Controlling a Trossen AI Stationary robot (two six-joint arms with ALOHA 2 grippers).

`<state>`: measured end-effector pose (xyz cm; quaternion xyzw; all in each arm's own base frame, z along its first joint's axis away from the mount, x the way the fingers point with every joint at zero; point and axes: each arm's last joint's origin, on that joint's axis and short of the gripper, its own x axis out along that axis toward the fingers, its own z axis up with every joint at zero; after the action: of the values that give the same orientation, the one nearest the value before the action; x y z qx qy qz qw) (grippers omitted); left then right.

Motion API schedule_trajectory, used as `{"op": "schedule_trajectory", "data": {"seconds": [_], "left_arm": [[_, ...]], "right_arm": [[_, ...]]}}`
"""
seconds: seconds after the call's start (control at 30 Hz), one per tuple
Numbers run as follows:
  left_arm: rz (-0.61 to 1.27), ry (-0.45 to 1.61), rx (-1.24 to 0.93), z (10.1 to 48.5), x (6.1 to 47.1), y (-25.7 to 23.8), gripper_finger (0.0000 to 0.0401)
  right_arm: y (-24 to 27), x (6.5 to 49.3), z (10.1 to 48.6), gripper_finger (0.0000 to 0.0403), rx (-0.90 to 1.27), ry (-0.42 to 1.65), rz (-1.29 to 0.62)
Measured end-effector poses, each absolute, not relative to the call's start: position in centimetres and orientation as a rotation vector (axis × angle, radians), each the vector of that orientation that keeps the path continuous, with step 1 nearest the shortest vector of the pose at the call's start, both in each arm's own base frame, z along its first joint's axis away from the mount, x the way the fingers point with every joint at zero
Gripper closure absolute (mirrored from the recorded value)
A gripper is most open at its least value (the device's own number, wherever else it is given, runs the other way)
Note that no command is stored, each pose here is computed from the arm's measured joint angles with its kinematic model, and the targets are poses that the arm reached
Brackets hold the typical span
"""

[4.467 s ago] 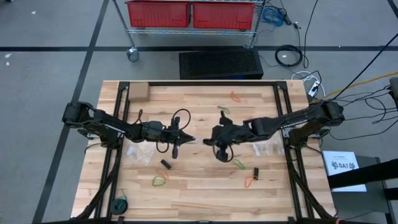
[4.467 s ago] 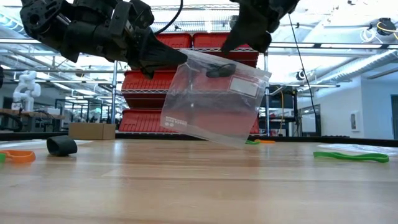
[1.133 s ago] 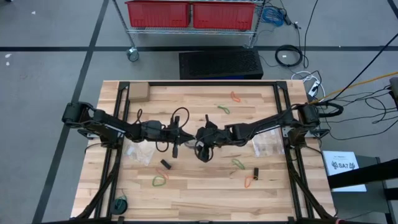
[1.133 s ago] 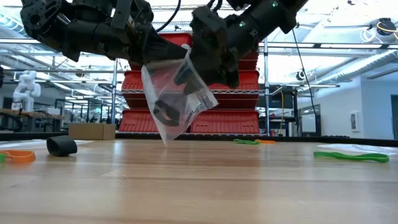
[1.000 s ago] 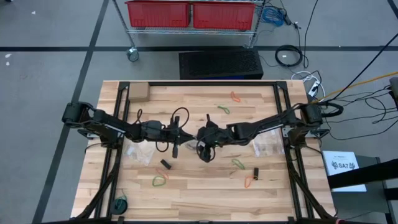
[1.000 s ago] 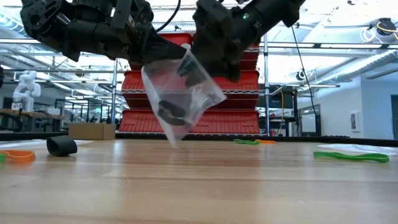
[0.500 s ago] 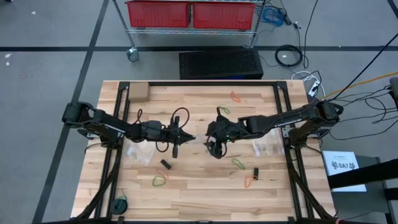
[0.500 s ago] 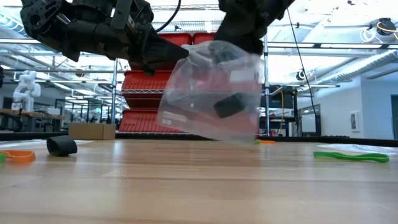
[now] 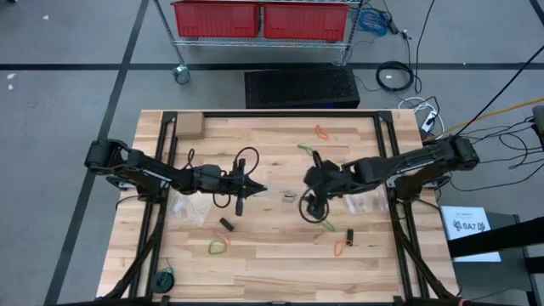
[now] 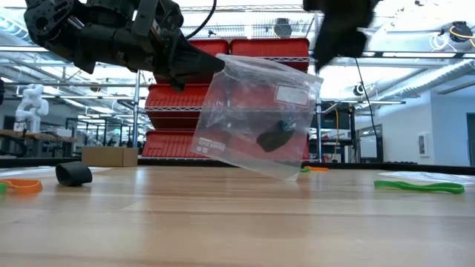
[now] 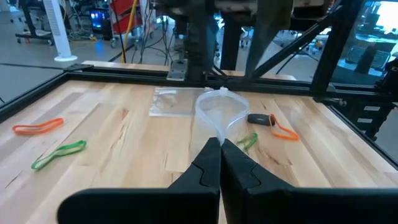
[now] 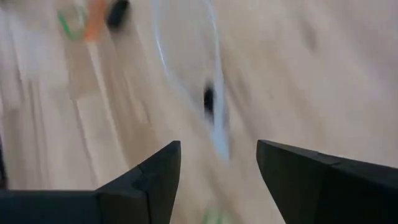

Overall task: Sort rubber bands
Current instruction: Put the black rubber band into the top left transparent zip bag

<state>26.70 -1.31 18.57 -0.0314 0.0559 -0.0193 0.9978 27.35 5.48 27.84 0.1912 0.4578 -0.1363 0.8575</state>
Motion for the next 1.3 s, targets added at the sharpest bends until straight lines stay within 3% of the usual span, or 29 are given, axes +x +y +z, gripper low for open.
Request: {"op": "schedule_trajectory", "data": {"seconds": [0.2,0.4,0.77,0.97,1.3], "left_arm": [[-0.038,0.117,-0.067,18.5,26.7,-1.3,0.0401],[-0.038,0.123,-0.067,18.5,26.7,-1.3,0.0401],[-0.038,0.124,-0.069,18.5,26.7,-1.3,0.0401],[-0.038,0.127,-0.07,18.4,26.7,-1.3,0.0401],[-0.038,0.128,-0.07,18.4,26.7,-1.3,0.0401]], "right_arm": [[7.6,24.1,26.0,0.0199,0.62,1.271,-0.529],[10.0,21.8,22.3,0.0199,0.875,1.448,-0.679],[10.5,20.2,16.0,0.0189,1.099,1.449,-0.69],[10.5,19.9,15.4,0.0191,1.145,1.468,-0.727],[10.5,19.6,15.4,0.0234,1.155,1.48,-0.771]]}}
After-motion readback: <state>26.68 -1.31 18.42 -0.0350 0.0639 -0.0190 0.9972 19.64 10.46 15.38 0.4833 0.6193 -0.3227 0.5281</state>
